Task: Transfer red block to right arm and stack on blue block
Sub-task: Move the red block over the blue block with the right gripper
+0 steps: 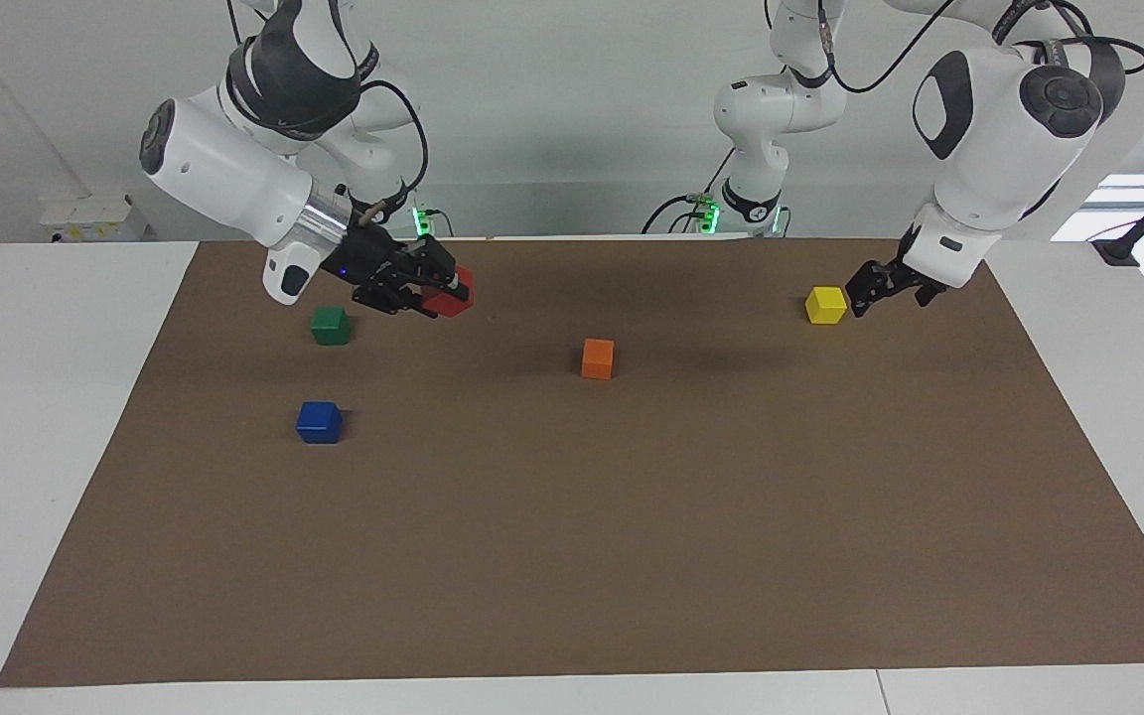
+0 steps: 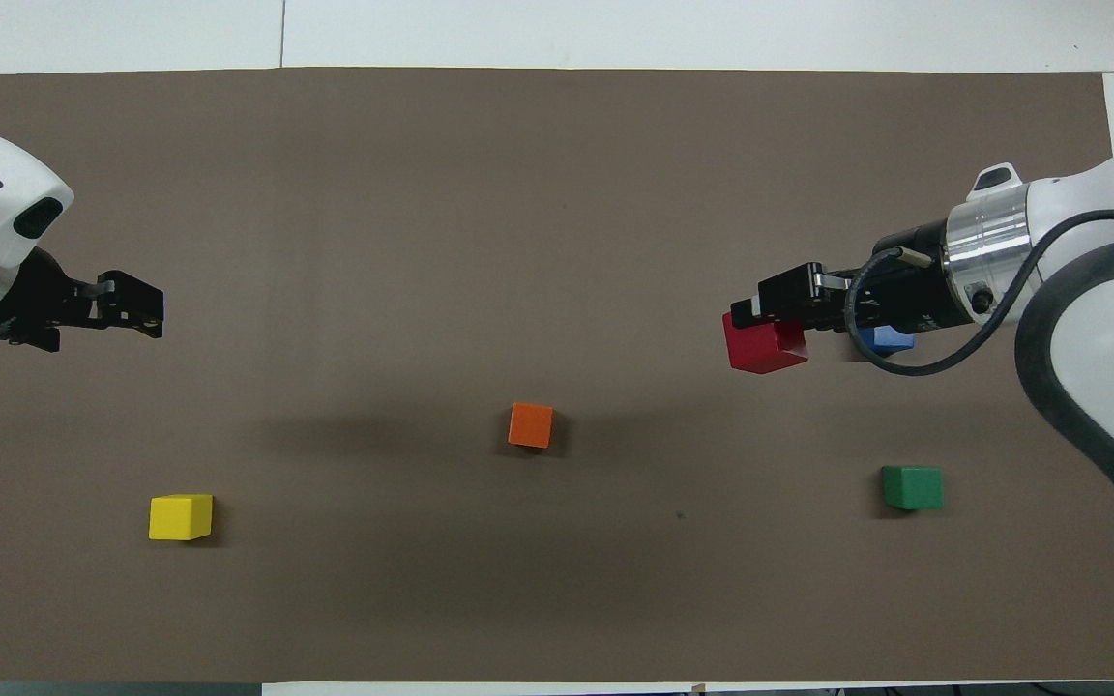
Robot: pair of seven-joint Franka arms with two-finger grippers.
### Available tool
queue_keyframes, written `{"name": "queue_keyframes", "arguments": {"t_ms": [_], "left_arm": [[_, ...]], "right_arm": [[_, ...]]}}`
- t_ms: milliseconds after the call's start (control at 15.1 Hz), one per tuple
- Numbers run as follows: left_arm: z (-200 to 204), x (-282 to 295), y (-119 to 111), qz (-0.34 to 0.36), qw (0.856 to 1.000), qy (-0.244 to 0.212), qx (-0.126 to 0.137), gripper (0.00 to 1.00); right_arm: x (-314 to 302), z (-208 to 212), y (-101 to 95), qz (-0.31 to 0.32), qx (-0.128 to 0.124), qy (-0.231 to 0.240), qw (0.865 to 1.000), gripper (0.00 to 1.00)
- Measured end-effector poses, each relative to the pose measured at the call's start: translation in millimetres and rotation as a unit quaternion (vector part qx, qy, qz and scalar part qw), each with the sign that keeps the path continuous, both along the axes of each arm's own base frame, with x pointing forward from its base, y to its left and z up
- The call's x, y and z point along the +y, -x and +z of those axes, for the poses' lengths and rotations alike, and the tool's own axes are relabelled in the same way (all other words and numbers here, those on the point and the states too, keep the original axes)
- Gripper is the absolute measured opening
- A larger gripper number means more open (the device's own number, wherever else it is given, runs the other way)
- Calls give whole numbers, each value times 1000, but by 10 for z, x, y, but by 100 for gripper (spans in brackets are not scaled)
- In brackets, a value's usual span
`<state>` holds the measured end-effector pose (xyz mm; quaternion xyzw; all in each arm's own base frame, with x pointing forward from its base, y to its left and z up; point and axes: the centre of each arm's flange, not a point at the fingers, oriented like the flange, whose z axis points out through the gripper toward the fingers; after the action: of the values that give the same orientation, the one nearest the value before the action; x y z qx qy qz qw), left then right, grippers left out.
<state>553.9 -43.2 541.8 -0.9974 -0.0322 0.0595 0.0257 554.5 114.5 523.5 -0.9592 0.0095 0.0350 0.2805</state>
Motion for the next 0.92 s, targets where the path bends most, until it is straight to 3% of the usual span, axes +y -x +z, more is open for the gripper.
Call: {"name": "queue_keyframes", "arguments": {"t_ms": [264,462,594,925], "left_arm": [[81,-15,-19,-1,1000,4,-22,100],[154,-61,-48,-6,999,6,-38,100],[216,-97,-52,-9,999,7,-45,100],[236,-111,-50,-19,999,8,-47,100]], "right_arm": [[-211,-139,0,9,2,134,991,56],[-369,-257,5,8,8,208,978,56],[-550,-338,-26,-4,6,241,971,56],[-865,-900,-77,-27,-37,301,953,56]]}}
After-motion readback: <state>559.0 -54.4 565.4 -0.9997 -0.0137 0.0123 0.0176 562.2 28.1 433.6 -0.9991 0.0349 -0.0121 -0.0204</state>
